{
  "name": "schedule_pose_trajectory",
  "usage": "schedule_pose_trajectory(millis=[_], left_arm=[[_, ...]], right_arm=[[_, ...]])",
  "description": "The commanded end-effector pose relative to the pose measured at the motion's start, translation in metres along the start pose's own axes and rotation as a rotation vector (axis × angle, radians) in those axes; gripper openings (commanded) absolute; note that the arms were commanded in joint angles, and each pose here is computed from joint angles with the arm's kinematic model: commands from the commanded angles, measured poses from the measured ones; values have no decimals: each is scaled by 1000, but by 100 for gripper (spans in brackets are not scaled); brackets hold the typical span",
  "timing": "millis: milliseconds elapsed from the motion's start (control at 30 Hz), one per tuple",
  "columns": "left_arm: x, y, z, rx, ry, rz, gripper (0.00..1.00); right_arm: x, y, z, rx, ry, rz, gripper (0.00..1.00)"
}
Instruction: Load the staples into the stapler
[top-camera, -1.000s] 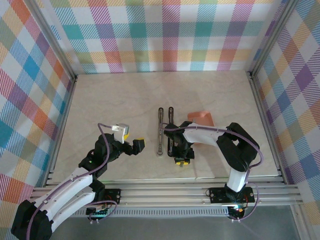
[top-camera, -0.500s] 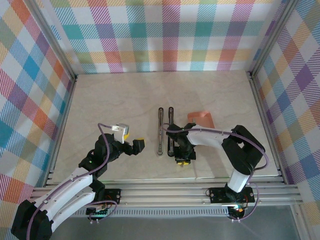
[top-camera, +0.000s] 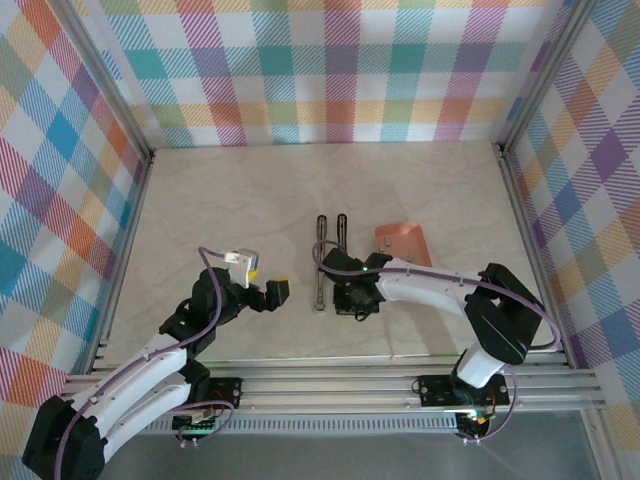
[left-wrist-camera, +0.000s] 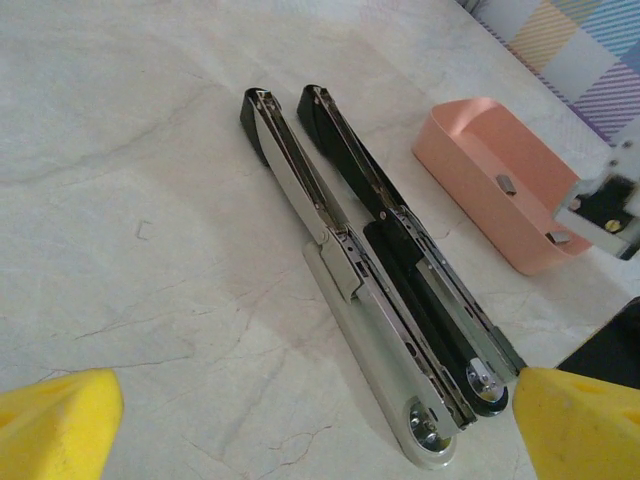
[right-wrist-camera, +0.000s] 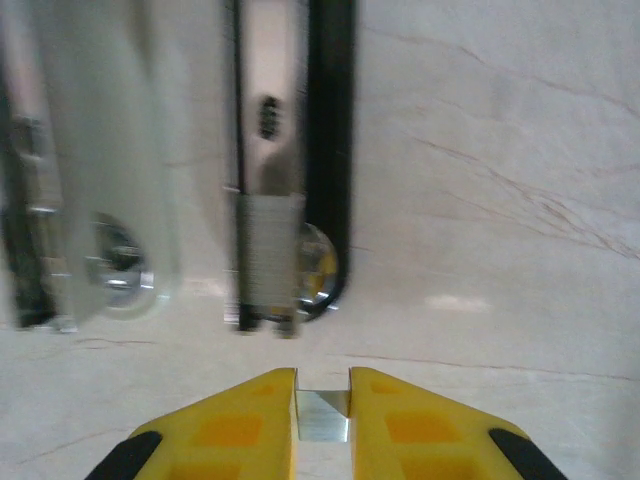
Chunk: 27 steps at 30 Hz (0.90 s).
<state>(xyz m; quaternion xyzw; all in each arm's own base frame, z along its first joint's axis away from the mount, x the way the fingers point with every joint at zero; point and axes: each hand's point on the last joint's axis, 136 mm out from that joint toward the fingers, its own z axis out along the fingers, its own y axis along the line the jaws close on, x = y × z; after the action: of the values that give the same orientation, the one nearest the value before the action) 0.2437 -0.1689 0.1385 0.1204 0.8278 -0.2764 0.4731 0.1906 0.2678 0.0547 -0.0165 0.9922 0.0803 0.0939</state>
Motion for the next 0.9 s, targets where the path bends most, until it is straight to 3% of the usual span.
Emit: schedule_pose_trajectory(millis=[0,233,533,867], left_arm=[[4,2,0,-17,3,-13,100],[7,8,-1,-49,13,-18,100],[6,9,-1,-52,6,-19,100],[6,8,1,-47,8,-20,100]], right_arm=[[-22,23,-11,-26,-119,8,18],[-34,46,-15,-73,-187,-8,18],[-37,72,-8,-106,-166,-49,18],[-32,74,1,-101,-137,-54,18]])
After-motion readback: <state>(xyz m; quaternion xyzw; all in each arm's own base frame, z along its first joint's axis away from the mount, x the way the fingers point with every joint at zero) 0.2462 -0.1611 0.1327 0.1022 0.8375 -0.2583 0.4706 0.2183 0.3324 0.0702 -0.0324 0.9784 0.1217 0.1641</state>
